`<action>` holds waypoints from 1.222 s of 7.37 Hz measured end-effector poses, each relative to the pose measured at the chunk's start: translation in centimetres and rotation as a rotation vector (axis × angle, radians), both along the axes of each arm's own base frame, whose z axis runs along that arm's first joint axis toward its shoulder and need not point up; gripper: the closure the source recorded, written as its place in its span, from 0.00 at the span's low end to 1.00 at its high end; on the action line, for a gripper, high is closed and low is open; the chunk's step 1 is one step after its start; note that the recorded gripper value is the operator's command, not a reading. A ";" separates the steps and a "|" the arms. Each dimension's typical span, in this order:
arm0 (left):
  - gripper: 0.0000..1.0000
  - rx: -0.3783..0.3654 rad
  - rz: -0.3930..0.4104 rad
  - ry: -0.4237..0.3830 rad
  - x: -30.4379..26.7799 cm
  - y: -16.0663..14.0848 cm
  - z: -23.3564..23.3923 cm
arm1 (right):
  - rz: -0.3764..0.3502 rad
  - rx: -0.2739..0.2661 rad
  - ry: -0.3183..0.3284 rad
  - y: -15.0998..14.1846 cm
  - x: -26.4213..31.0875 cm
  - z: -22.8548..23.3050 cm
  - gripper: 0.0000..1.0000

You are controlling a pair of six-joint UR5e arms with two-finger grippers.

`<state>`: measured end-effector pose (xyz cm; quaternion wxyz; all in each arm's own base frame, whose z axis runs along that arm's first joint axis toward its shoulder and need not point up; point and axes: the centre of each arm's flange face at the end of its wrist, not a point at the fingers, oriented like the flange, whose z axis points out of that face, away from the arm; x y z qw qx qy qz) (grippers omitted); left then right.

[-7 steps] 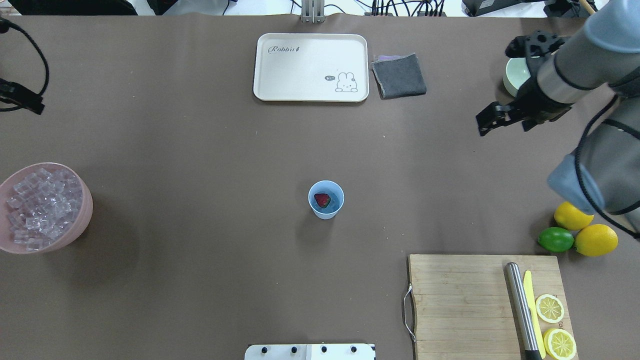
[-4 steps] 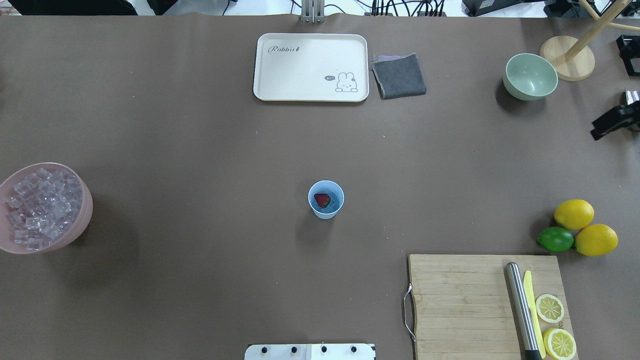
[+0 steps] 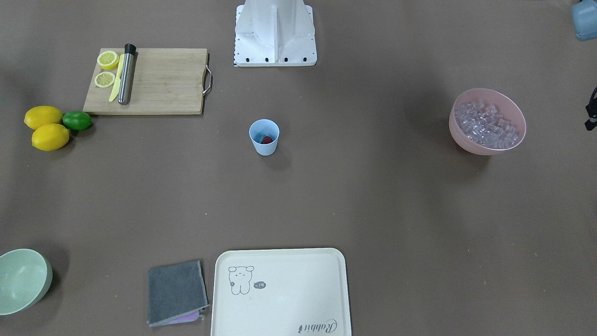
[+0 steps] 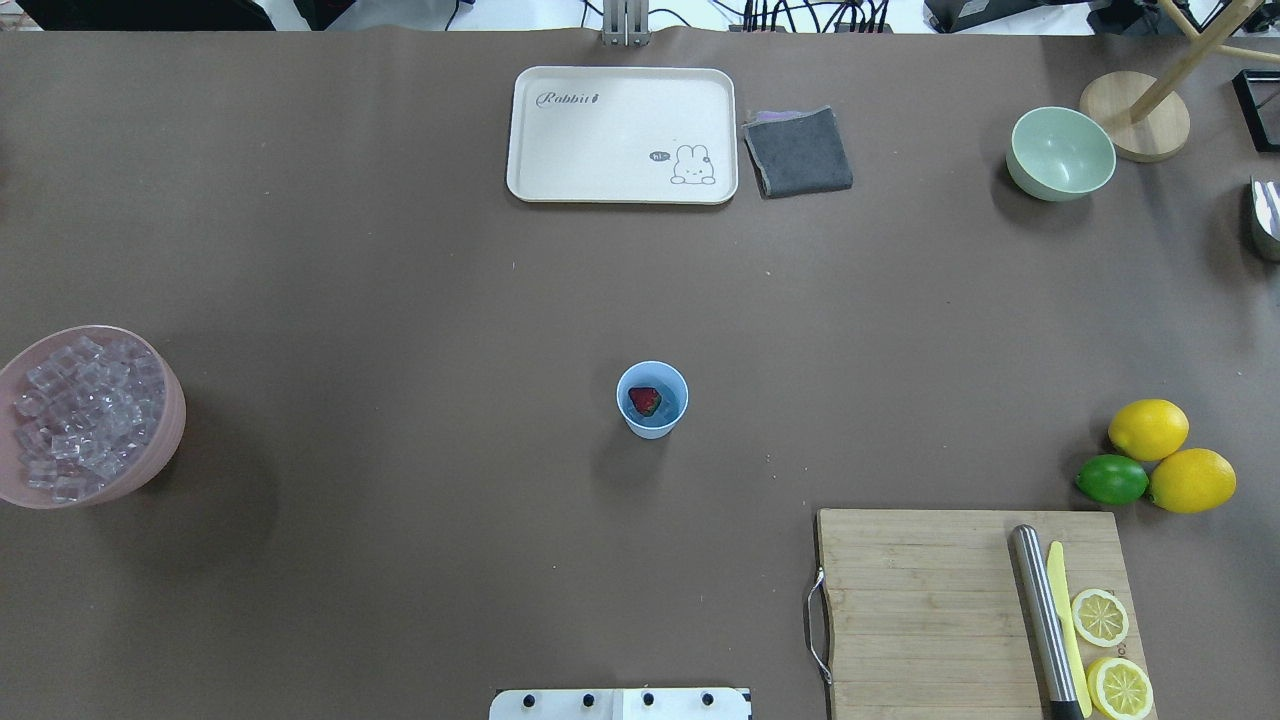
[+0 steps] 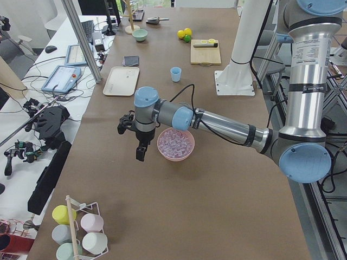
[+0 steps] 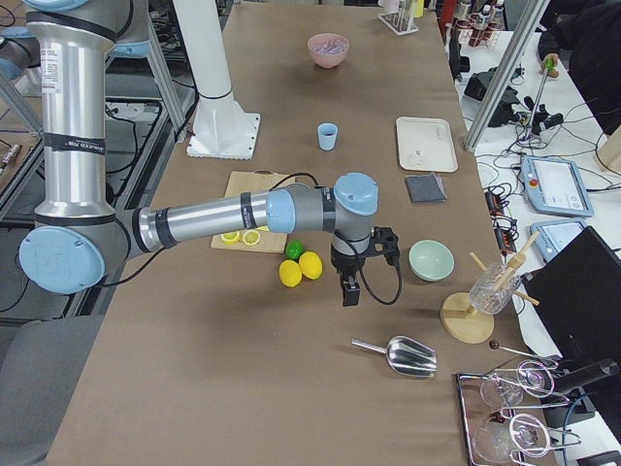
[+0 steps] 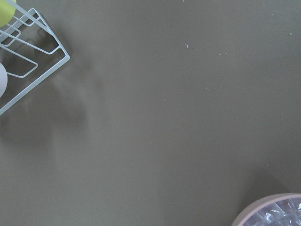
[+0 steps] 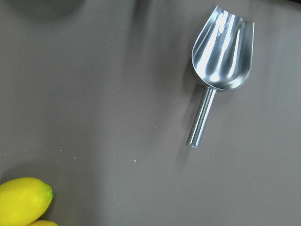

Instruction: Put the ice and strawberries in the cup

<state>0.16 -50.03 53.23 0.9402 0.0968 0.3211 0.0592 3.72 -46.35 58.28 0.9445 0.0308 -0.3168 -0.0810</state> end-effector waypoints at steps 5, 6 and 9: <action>0.03 -0.010 0.029 0.012 -2.6 1.3 3.0 | -0.040 -0.045 0.002 2.1 1.2 4.8 0.00; 0.02 -0.011 0.028 0.013 -2.6 1.3 3.0 | -0.041 -0.049 -0.003 2.1 1.2 4.9 0.00; 0.03 -0.014 0.027 0.012 -2.6 1.3 3.1 | -0.041 -0.045 -0.010 2.1 1.2 5.0 0.00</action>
